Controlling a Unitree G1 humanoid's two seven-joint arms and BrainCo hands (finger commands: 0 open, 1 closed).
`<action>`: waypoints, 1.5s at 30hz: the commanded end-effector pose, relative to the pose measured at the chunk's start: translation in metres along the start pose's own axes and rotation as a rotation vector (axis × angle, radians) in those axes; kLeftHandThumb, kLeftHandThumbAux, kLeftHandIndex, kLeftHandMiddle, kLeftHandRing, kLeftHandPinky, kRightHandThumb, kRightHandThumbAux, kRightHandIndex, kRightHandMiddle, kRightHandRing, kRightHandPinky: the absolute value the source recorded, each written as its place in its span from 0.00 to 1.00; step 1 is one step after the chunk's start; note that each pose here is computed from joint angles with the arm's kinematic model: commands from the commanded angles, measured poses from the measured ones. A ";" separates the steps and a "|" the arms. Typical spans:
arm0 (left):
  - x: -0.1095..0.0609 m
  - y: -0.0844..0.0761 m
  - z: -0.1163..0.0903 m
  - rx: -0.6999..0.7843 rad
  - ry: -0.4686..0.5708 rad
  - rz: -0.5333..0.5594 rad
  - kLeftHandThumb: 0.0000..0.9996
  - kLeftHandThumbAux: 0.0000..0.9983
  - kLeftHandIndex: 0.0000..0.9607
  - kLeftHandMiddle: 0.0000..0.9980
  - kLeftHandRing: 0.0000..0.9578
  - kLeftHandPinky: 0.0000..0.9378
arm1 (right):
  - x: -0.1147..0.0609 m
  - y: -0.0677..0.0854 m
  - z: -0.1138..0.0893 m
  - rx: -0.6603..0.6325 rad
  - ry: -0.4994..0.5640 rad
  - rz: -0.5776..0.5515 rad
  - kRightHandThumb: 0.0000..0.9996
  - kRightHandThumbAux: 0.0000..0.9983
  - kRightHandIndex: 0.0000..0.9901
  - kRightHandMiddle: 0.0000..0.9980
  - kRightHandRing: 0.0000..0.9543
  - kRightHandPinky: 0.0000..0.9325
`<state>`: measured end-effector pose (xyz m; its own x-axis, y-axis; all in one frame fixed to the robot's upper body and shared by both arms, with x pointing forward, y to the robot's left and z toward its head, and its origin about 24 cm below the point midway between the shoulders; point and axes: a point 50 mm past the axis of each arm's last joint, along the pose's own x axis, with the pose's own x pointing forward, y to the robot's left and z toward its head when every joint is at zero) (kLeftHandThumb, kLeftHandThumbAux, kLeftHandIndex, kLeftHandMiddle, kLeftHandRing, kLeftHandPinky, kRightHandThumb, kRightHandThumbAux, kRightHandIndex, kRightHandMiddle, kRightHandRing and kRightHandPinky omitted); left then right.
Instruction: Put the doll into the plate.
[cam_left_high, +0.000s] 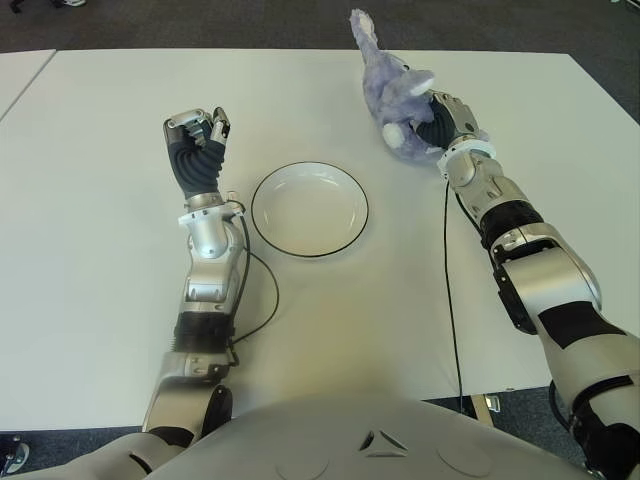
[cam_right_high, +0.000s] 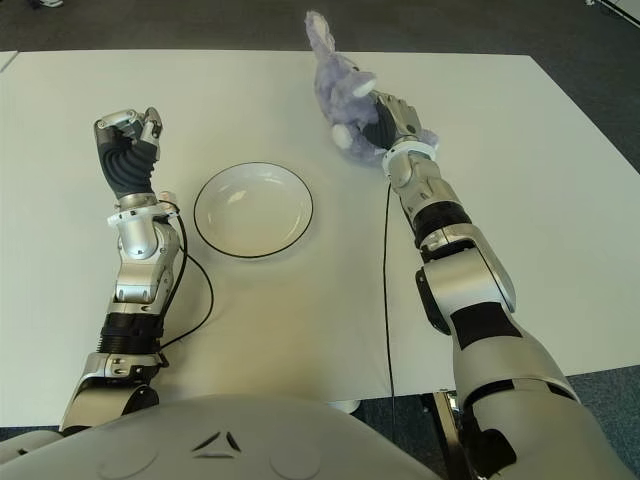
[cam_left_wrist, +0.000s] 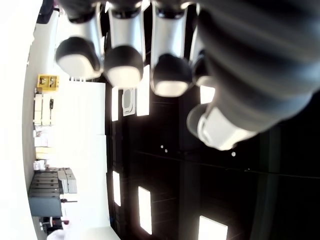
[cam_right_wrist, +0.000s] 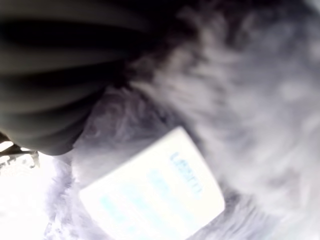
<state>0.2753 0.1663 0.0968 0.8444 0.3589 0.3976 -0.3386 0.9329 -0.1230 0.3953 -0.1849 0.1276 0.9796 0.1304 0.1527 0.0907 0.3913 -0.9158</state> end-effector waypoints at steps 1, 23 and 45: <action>-0.058 0.027 -0.052 0.087 0.303 0.067 0.55 0.75 0.87 0.89 0.94 0.95 | -0.003 -0.014 0.005 0.065 -0.036 -0.020 0.95 0.66 0.38 0.50 0.55 0.91; -0.054 0.027 -0.056 0.128 0.301 0.042 0.56 0.76 0.88 0.90 0.95 0.97 | -0.011 -0.052 0.040 0.149 -0.259 -0.097 0.86 0.68 0.40 0.54 0.93 0.96; -0.053 0.026 -0.057 0.128 0.305 0.036 0.56 0.76 0.88 0.90 0.95 0.97 | -0.030 -0.061 0.065 0.171 -0.448 -0.049 0.85 0.68 0.40 0.54 0.93 0.96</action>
<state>0.2777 0.1684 0.0891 0.8570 0.3591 0.3697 -0.3491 0.9321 -0.0960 0.3548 -0.1540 0.2040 0.8179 0.4418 0.3687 0.0922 0.5319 -0.8418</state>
